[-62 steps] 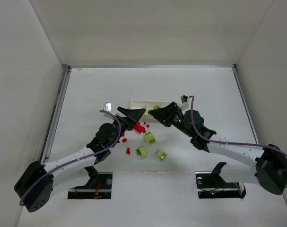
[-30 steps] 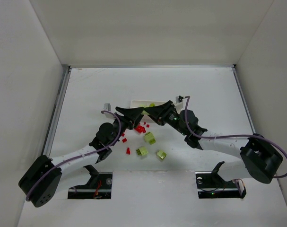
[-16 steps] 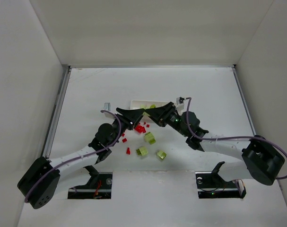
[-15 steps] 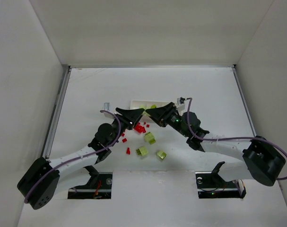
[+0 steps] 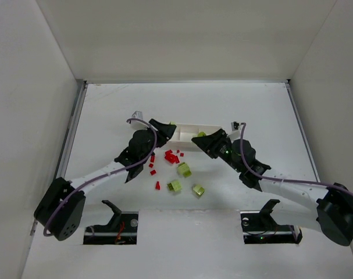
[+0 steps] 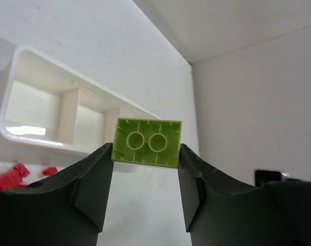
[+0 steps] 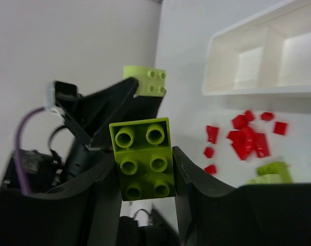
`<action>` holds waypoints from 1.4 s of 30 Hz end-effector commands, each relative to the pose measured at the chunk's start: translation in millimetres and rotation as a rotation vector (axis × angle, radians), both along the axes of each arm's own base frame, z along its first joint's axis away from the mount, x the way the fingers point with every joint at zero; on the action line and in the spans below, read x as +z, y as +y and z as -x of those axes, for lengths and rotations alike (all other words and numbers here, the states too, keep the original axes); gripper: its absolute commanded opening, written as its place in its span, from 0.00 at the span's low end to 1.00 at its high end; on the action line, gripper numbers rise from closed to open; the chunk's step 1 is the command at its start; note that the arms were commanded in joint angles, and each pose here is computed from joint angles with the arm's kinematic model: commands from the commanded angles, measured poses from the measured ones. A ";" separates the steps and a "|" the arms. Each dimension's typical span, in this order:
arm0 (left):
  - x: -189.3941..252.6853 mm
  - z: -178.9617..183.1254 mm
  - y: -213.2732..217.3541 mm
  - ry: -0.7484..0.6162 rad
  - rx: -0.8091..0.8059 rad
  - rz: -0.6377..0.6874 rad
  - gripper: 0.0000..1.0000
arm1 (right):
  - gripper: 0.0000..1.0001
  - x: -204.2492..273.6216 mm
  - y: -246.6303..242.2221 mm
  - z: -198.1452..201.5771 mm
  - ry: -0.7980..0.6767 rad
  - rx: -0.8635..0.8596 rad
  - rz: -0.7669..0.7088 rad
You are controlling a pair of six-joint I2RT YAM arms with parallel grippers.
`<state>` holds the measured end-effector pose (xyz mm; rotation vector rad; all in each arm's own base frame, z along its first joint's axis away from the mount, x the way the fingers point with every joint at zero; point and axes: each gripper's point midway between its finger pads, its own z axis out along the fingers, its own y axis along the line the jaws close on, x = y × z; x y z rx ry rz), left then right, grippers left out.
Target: Sort the legos into containers by color
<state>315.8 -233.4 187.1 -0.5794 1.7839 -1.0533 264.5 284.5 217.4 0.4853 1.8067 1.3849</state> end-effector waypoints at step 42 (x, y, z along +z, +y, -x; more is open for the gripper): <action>14.7 10.2 -12.6 -0.089 -0.054 -0.158 0.60 | 0.26 -0.2 -19.1 -7.4 -0.142 -0.037 0.285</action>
